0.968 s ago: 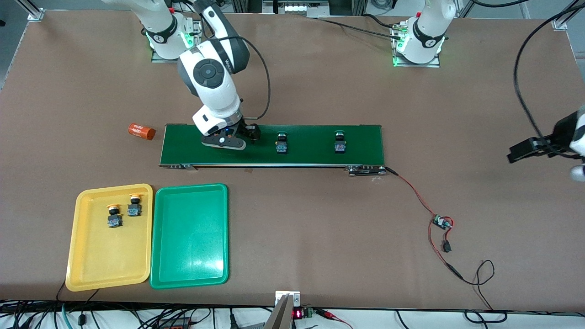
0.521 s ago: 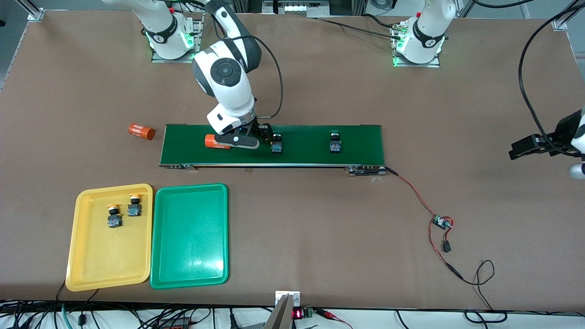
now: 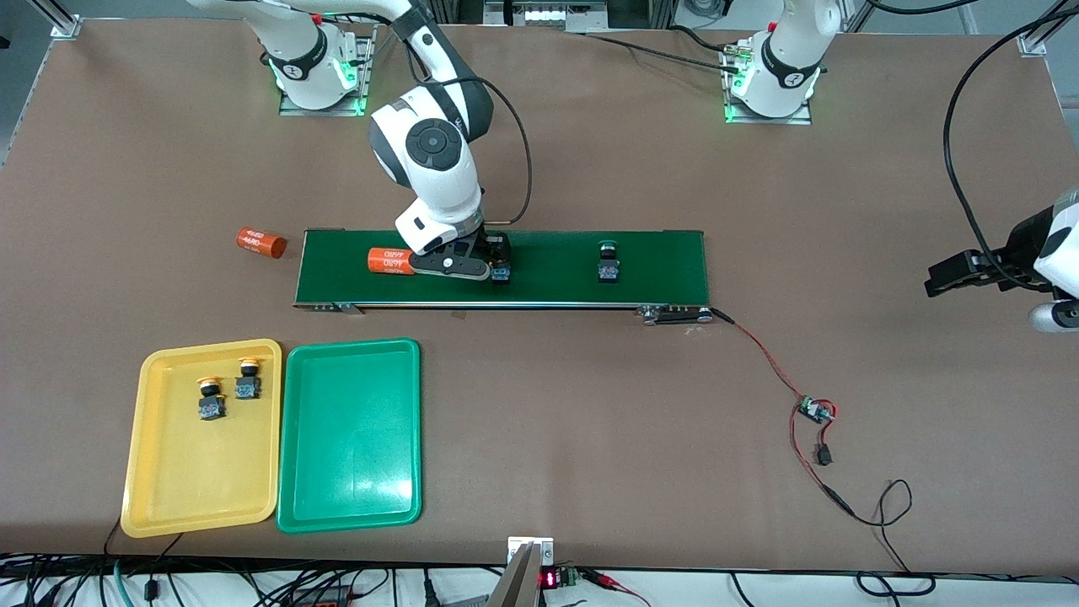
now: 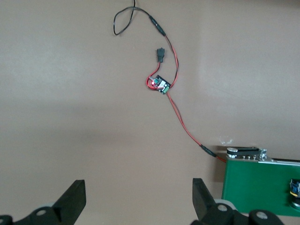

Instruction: Sort buttons by color to trays

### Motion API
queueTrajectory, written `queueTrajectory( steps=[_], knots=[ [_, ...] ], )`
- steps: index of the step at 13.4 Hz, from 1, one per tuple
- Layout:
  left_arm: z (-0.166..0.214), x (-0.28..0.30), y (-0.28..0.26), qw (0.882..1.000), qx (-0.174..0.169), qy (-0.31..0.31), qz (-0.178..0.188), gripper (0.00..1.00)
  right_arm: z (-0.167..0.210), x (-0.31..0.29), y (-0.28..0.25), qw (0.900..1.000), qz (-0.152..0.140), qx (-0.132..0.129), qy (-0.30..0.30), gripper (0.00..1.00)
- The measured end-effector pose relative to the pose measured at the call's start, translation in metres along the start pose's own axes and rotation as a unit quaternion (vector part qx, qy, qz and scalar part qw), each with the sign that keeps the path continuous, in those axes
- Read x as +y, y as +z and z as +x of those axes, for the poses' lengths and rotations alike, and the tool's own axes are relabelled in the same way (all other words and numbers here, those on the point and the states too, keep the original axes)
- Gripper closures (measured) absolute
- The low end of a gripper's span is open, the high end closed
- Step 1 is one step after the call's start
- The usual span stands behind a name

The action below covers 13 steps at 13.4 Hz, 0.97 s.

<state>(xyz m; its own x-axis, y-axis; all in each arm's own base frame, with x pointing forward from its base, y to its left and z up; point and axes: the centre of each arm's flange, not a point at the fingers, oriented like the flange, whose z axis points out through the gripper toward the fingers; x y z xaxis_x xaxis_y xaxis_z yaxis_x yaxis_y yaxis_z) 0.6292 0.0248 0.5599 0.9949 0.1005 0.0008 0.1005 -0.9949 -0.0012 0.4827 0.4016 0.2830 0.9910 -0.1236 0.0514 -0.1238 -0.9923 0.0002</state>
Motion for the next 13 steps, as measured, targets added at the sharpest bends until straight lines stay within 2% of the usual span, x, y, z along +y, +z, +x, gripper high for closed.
queueTrajectory(
  steps=[3, 6, 10, 13],
  knots=[
    [-0.013, 0.001, 0.007, 1.000, 0.017, 0.001, 0.002, 0.00, 0.000, 0.000, 0.000, 1.000, 0.000, 0.000, 0.000, 0.00],
    [-0.029, 0.001, 0.007, 1.000, 0.012, 0.001, 0.005, 0.00, -0.001, -0.002, 0.000, 1.000, 0.002, 0.002, -0.002, 0.00],
    [-0.029, 0.000, -0.011, 1.000, 0.026, 0.000, 0.004, 0.00, -0.003, -0.003, 0.012, 1.000, -0.004, -0.002, -0.004, 0.00],
    [-0.032, -0.002, -0.018, 1.000, 0.014, 0.003, 0.005, 0.00, -0.005, -0.003, 0.031, 1.000, -0.011, -0.005, -0.005, 0.03]
  ],
)
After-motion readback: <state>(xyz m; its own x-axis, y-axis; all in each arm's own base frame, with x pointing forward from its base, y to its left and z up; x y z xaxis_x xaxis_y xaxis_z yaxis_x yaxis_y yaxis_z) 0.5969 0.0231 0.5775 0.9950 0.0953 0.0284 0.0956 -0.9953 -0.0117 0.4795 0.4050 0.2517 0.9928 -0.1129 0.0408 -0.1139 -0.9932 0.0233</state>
